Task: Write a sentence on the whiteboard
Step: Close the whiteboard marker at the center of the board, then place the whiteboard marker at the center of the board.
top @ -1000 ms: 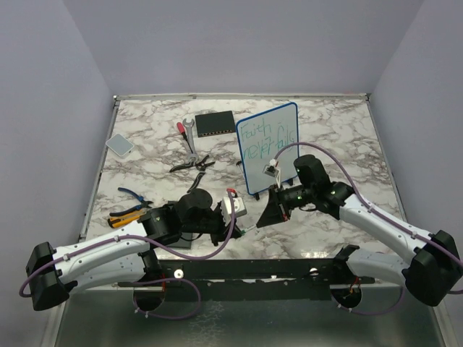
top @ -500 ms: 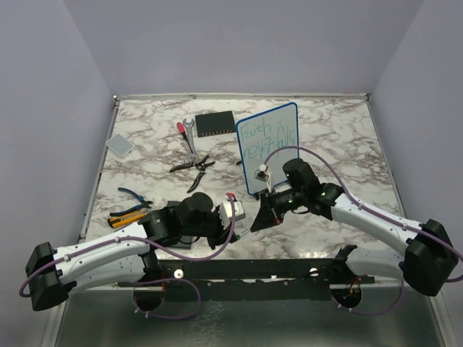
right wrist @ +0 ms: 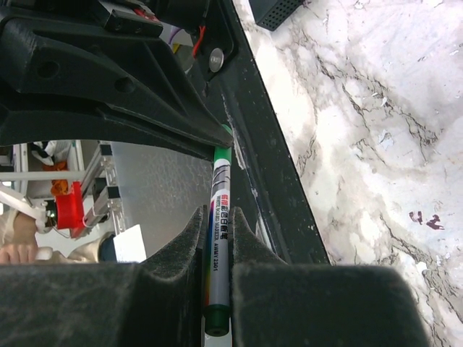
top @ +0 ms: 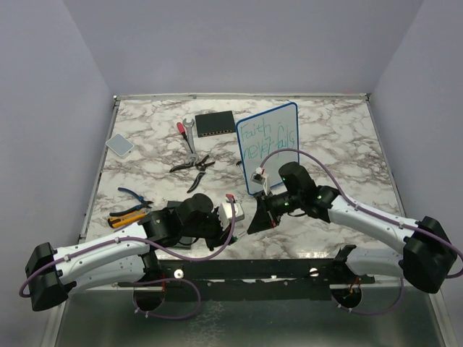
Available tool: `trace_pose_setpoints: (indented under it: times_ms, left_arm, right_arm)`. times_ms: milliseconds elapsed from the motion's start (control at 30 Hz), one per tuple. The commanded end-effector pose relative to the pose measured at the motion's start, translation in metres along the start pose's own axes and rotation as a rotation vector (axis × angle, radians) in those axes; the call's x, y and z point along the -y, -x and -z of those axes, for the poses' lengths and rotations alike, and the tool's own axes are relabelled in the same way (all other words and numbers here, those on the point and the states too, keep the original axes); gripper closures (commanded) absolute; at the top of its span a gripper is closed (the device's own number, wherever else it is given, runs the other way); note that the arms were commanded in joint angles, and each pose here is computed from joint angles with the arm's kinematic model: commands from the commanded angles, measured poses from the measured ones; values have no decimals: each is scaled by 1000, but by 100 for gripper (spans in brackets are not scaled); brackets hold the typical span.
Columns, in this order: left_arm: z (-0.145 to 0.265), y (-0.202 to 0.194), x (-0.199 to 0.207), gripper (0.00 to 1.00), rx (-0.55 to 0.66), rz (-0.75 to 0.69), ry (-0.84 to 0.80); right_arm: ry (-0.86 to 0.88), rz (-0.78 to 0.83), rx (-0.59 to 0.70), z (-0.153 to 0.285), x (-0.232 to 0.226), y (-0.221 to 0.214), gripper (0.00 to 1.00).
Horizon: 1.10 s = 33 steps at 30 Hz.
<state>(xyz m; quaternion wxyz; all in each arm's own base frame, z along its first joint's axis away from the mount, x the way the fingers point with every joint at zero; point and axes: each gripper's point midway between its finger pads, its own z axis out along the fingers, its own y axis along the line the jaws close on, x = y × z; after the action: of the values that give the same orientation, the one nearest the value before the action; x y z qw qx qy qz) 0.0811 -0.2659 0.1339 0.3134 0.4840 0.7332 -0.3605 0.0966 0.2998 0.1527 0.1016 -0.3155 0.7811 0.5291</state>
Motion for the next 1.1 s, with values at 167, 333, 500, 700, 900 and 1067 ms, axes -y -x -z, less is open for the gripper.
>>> trace_pose_setpoints:
  times_ms: [167, 333, 500, 700, 900, 1067]
  left_arm:
    - [25, 130, -21, 74, 469, -88, 161]
    - [29, 106, -39, 41, 392, -31, 261]
    - [34, 96, -55, 31, 363, 4, 352]
    - [44, 92, -96, 25, 349, 109, 500]
    - [71, 87, -160, 20, 384, 282, 668]
    - [93, 75, -195, 18, 411, 405, 771]
  right_arm:
    - [-228, 25, 104, 10, 3, 16, 99]
    - [-487, -21, 264, 45, 35, 33, 99]
    - [-590, -86, 305, 52, 63, 21, 99]
    - [-510, -110, 330, 32, 73, 12, 98]
    - [-587, -140, 349, 32, 97, 4, 77]
    - [-740, -176, 380, 51, 117, 1, 40]
